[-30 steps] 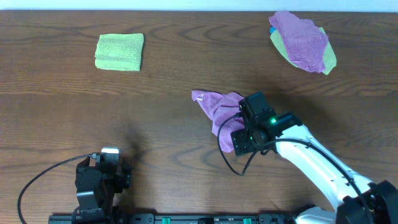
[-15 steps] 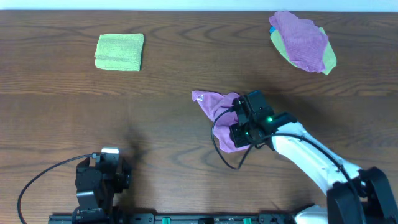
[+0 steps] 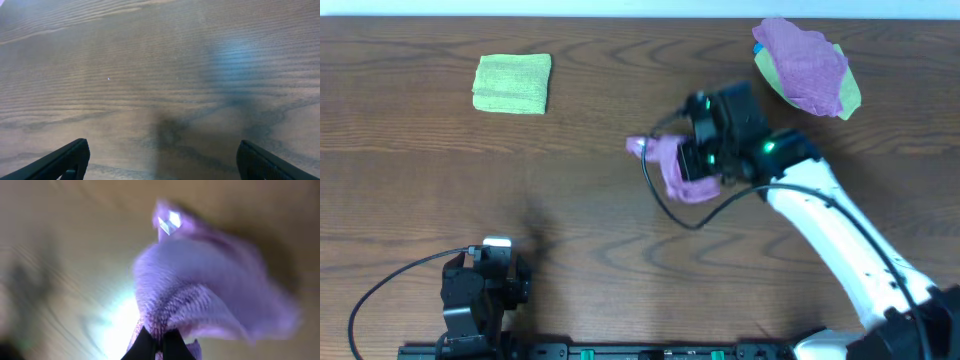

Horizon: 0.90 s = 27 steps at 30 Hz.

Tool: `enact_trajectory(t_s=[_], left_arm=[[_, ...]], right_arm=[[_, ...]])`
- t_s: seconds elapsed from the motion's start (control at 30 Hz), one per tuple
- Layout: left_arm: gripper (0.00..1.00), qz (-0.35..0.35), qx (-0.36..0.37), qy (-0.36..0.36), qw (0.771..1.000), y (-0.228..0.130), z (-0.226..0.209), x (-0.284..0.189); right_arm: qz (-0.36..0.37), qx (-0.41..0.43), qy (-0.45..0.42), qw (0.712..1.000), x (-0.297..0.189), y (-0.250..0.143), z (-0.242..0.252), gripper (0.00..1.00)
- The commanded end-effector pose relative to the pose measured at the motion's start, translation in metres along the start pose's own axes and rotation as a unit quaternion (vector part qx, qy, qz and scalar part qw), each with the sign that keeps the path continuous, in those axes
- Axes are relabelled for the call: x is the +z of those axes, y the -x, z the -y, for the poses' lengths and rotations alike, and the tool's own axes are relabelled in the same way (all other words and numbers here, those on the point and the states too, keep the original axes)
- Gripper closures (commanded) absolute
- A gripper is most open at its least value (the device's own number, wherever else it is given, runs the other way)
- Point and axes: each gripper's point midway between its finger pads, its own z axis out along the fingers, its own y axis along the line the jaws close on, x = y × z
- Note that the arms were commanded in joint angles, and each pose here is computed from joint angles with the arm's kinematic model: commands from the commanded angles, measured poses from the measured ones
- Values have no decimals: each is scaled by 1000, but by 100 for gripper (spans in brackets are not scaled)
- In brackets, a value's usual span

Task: Fold the cloth
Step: 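Drag the pink cloth across the table and lay it flat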

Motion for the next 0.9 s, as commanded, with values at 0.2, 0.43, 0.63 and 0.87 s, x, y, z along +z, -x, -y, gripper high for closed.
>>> enact_trajectory(t_s=[0.2, 0.43, 0.63, 0.87], left_arm=[[5, -14, -1, -2, 1000, -10, 2, 4], [5, -14, -1, -2, 1000, -10, 2, 4], [5, -14, -1, -2, 1000, -10, 2, 4], [5, -14, -1, -2, 1000, -10, 2, 4]], right_arm=[[144, -86, 166, 972, -95, 98, -86, 99], [23, 29, -74, 997, -49, 48, 7, 1], [-78, 52, -144, 985, -44, 0, 34, 1], [-133, 53, -109, 984, -47, -24, 21, 1]])
